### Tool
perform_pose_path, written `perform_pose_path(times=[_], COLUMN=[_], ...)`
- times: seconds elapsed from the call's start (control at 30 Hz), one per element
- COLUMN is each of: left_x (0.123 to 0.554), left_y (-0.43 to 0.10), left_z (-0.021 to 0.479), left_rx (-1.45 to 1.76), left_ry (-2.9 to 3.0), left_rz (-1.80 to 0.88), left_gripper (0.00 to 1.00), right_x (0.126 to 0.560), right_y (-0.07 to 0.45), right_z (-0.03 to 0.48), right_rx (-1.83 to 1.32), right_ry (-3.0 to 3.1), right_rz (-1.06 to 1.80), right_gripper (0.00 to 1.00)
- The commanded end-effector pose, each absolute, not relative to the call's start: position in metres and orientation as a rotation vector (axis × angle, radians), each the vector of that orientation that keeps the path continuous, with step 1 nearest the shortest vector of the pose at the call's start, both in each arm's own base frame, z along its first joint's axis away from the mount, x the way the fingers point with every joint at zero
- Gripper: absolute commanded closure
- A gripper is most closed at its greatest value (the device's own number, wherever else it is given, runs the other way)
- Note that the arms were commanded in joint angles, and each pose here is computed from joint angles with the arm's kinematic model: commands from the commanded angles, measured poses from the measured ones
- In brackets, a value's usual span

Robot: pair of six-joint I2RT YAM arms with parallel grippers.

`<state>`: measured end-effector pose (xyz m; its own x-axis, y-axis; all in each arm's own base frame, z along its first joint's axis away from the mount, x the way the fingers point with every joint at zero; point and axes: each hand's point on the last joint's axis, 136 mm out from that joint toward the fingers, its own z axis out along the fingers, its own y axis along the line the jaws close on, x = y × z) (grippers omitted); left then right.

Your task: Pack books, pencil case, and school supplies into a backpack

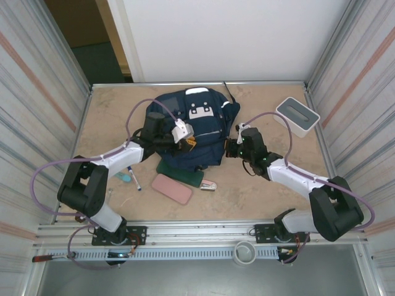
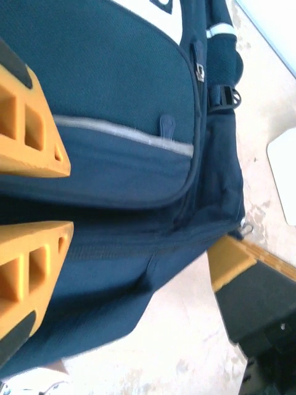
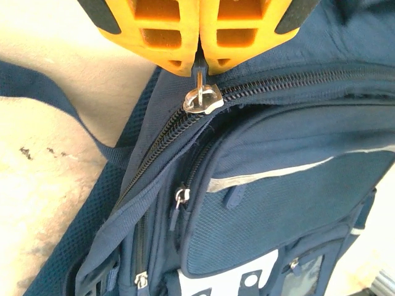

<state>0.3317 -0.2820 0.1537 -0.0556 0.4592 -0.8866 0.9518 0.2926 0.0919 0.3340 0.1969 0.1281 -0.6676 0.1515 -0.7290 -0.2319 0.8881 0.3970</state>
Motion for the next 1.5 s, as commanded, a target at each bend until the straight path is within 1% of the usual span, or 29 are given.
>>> perform_pose_path(times=[0.0,0.07,0.2,0.33,0.47,0.53,0.57,0.63,0.77,0.8,0.83,1.0,1.13,1.33,1.47], left_x=[0.334,0.329,0.317,0.319,0.323,0.324,0.323,0.321,0.317,0.318,0.317,0.316,0.313,0.315,0.312], left_y=[-0.288,-0.300,-0.327,-0.347,-0.359,-0.364,-0.365,-0.366,-0.357,-0.352,-0.348,-0.318,-0.296,-0.273,-0.275], left_z=[0.172,0.172,0.169,0.160,0.157,0.157,0.157,0.157,0.159,0.162,0.166,0.198,0.210,0.190,0.172], left_rx=[1.336,1.370,1.448,1.486,1.506,1.511,1.514,1.526,1.538,1.525,1.509,1.399,1.331,1.291,1.306], left_ry=[1.602,1.591,1.566,1.570,1.571,1.572,1.572,1.572,1.581,1.586,1.588,1.540,1.520,1.590,1.653], left_rz=[-0.571,-0.543,-0.519,-0.498,-0.490,-0.511,-0.523,-0.546,-0.597,-0.616,-0.636,-0.698,-0.704,-0.627,-0.644], left_gripper=[0.62,0.56,0.48,0.46,0.46,0.50,0.54,0.65,0.92,0.97,1.00,1.00,1.00,1.00,0.94], right_x=[0.347,0.346,0.345,0.344,0.340,0.338,0.338,0.337,0.338,0.339,0.340,0.348,0.352,0.355,0.353], right_y=[0.210,0.215,0.223,0.227,0.232,0.233,0.233,0.230,0.216,0.211,0.206,0.179,0.179,0.197,0.210], right_z=[0.163,0.167,0.177,0.186,0.192,0.192,0.192,0.190,0.185,0.182,0.179,0.155,0.150,0.152,0.155], right_rx=[-0.050,-0.054,-0.063,-0.067,-0.074,-0.080,-0.081,-0.078,-0.067,-0.064,-0.057,0.016,0.036,0.002,-0.032], right_ry=[2.129,2.120,2.100,2.081,2.067,2.065,2.065,2.066,2.071,2.076,2.085,2.139,2.147,2.143,2.125], right_rz=[0.636,0.653,0.679,0.699,0.719,0.721,0.717,0.702,0.638,0.614,0.594,0.533,0.550,0.584,0.623], right_gripper=[1.00,1.00,1.00,1.00,1.00,1.00,1.00,1.00,1.00,1.00,1.00,1.00,1.00,1.00,1.00])
